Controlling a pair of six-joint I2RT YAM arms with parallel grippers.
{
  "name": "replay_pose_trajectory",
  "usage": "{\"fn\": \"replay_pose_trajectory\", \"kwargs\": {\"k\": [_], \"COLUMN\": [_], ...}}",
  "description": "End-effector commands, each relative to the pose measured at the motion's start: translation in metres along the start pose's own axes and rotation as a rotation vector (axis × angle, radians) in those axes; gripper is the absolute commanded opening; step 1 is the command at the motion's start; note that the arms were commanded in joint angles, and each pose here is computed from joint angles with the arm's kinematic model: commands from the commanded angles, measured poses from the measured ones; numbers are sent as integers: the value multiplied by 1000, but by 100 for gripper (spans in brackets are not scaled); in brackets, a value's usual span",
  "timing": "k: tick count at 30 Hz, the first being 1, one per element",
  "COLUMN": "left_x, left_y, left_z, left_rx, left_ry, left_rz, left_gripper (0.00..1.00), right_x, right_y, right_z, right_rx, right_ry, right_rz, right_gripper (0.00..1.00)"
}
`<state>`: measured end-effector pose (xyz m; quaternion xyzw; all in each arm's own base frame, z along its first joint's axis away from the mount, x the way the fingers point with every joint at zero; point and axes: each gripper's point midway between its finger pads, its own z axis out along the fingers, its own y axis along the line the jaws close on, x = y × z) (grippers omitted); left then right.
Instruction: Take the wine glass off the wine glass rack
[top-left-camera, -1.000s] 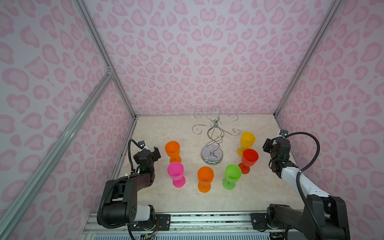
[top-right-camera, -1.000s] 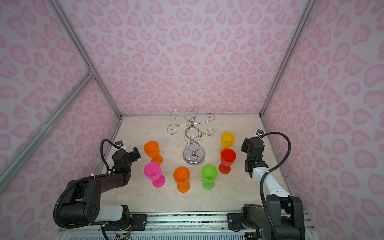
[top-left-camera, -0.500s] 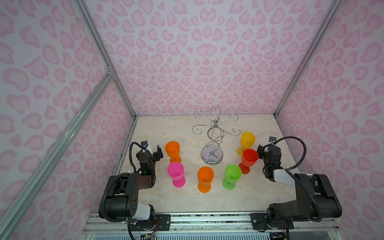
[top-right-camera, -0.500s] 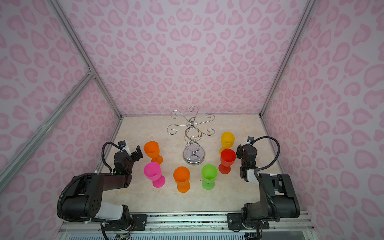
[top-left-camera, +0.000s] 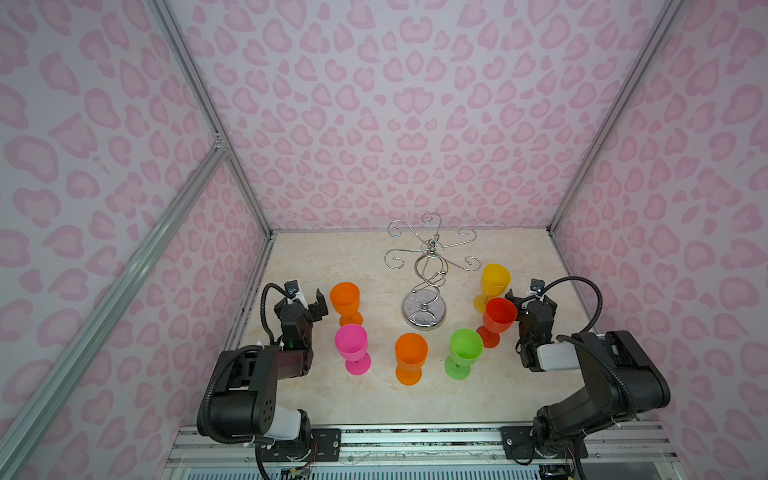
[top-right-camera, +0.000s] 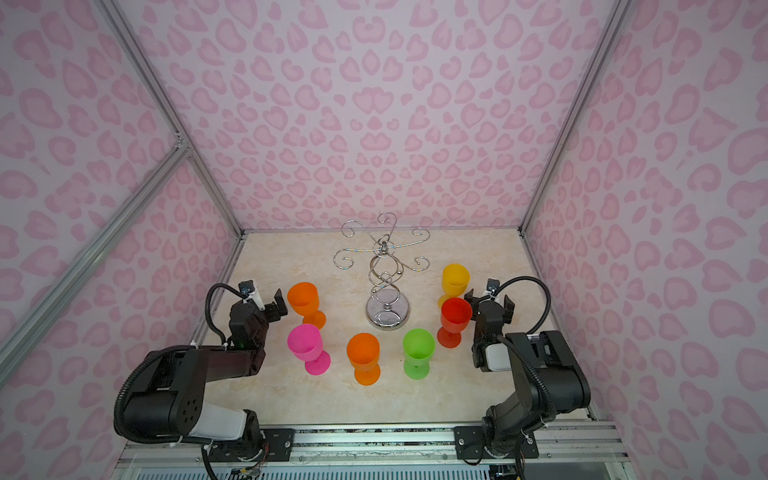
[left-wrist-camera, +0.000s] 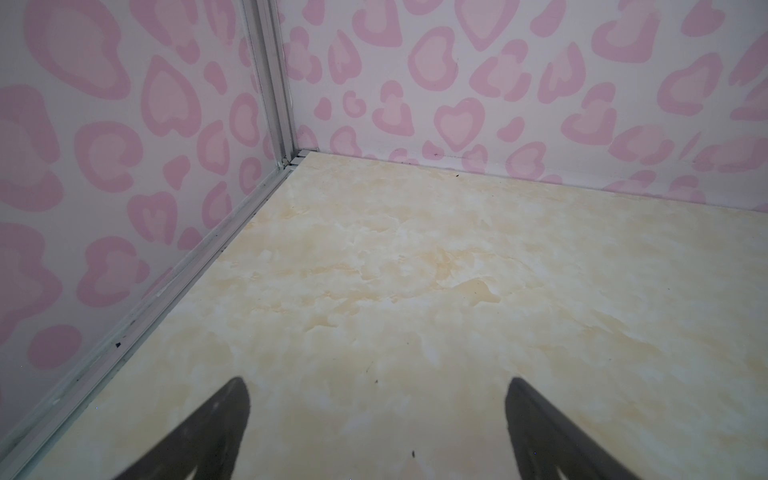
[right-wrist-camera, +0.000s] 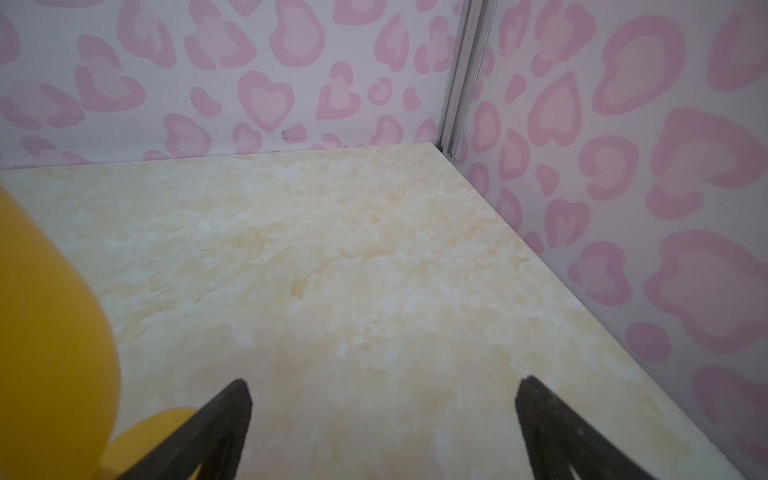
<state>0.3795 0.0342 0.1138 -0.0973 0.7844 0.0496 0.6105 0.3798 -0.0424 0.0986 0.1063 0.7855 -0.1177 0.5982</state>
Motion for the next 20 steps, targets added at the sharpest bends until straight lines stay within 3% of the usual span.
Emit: {"fn": "replay_pose_trajectory", "kwargs": {"k": [1,20], "left_x": [-7,-6], "left_y": [1,1], "left_z": [2,2], "left_rx": [-10,-10], "left_ry": [-23,-19], "left_rz": [8,8], "left_gripper": [98,98], "right_x": [-7,-7], "right_y": [-3,-3], "right_z": [-1,-1], "right_rx": [18,18], "right_ry": [-36,-36], "right_rz": [8,7], "right_gripper": [100,100]}}
